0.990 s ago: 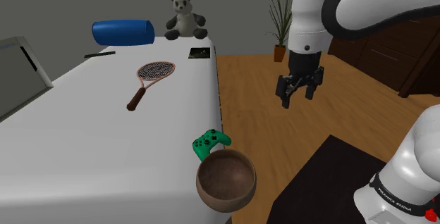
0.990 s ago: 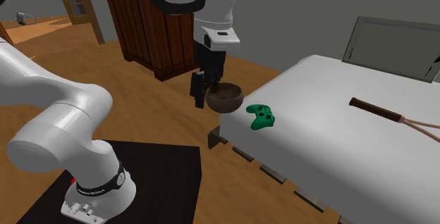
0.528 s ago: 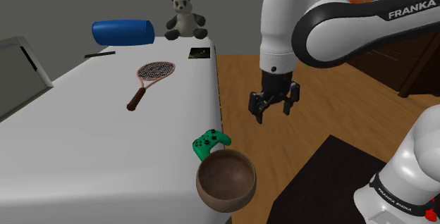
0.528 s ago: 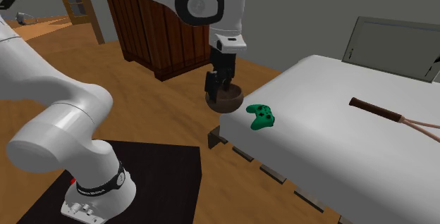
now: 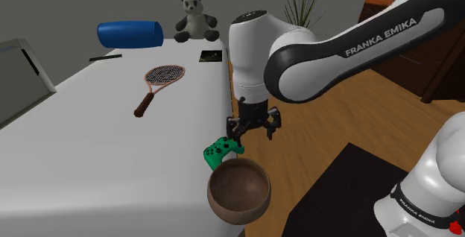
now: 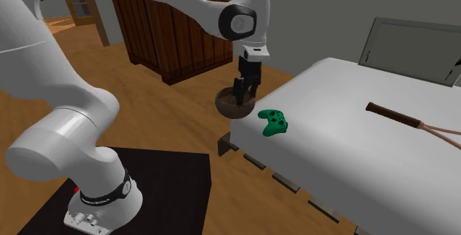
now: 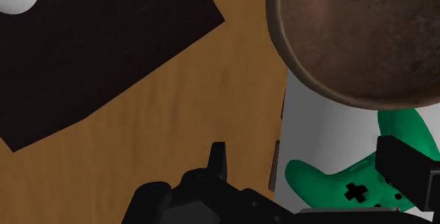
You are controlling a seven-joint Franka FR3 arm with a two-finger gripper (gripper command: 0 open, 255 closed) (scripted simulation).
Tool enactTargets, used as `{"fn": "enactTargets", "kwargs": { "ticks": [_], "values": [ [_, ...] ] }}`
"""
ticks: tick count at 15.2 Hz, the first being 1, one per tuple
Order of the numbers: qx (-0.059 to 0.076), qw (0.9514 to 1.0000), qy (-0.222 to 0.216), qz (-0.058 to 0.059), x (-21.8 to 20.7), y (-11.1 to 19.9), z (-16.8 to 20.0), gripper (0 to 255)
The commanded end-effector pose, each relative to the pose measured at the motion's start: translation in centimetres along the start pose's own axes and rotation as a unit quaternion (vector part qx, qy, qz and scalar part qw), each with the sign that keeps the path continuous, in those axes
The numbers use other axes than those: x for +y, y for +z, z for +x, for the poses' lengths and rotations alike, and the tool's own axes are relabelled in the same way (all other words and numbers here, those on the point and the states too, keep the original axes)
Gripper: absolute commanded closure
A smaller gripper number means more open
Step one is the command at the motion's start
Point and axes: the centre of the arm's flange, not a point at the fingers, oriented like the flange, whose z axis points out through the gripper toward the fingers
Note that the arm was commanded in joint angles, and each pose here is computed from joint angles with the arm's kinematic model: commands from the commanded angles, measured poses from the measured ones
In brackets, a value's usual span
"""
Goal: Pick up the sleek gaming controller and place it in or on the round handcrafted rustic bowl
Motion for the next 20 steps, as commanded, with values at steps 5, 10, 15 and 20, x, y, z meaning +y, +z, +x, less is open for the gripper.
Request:
{"fn": "enactTargets", "kwargs": {
  "ticks": [5,10,15,20],
  "values": [
    [0.016,0.9988,0.045,-0.005,-7.4,2.9,0.7,0],
    [0.028,0.9964,0.079,-0.01,-13.2,5.3,1.6,0],
    [0.028,0.9964,0.079,-0.01,-13.2,7.9,1.7,0],
    [0.028,0.9964,0.079,-0.01,-13.1,9.3,1.8,0]
  ]
}}
